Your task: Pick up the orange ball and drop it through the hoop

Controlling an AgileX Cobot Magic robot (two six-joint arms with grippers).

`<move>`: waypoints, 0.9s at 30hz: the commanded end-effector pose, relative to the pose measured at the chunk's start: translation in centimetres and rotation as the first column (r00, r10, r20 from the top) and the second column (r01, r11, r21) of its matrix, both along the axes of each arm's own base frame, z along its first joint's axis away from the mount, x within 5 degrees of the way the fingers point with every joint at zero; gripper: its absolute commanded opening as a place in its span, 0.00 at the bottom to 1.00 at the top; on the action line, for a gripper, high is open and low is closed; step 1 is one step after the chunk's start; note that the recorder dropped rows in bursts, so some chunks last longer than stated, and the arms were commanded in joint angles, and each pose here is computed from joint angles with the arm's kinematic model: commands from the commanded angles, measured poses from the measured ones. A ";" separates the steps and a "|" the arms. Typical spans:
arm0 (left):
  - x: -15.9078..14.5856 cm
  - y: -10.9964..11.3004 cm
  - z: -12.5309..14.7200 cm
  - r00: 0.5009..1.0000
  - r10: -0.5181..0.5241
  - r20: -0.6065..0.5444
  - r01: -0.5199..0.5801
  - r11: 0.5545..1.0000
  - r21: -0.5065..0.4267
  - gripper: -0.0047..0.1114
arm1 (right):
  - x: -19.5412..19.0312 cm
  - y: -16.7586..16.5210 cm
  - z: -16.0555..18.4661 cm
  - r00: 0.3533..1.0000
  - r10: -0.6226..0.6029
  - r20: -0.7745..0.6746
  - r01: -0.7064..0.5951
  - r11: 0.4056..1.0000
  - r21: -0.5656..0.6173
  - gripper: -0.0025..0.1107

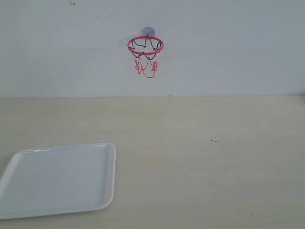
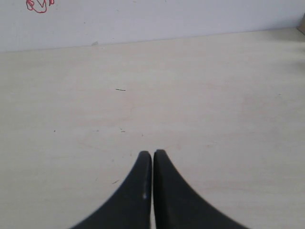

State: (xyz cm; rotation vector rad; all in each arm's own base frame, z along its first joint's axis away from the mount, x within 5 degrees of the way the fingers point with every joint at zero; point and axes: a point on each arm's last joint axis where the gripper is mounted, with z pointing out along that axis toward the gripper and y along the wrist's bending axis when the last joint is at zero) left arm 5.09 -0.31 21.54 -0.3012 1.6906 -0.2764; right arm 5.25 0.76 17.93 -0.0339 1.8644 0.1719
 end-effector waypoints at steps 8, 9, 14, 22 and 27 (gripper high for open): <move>0.3 0.7 -3.0 0.994 0.078 -0.076 -0.079 0.997 -0.010 0.08 | 0.0 0.0 0.1 1.000 0.000 0.011 0.000 1.000 -0.008 0.02; 0.3 0.7 -3.0 0.994 0.078 -0.076 -0.079 0.997 -0.009 0.08 | 0.0 0.0 0.1 1.000 0.000 0.011 0.000 1.000 -0.008 0.02; 0.3 0.7 -3.0 0.994 0.074 -0.080 -0.072 0.997 0.021 0.08 | 0.0 0.0 0.1 1.000 0.000 0.011 0.000 1.000 -0.008 0.02; 0.3 0.7 -3.0 0.994 0.074 -0.080 -0.072 0.997 0.021 0.08 | 0.0 0.0 0.1 1.000 0.000 0.011 0.000 1.000 -0.008 0.02; 0.3 0.4 -3.0 0.997 0.013 -0.080 -0.011 1.000 0.020 0.08 | 0.0 0.0 0.1 1.000 0.000 0.011 0.000 1.000 -0.008 0.02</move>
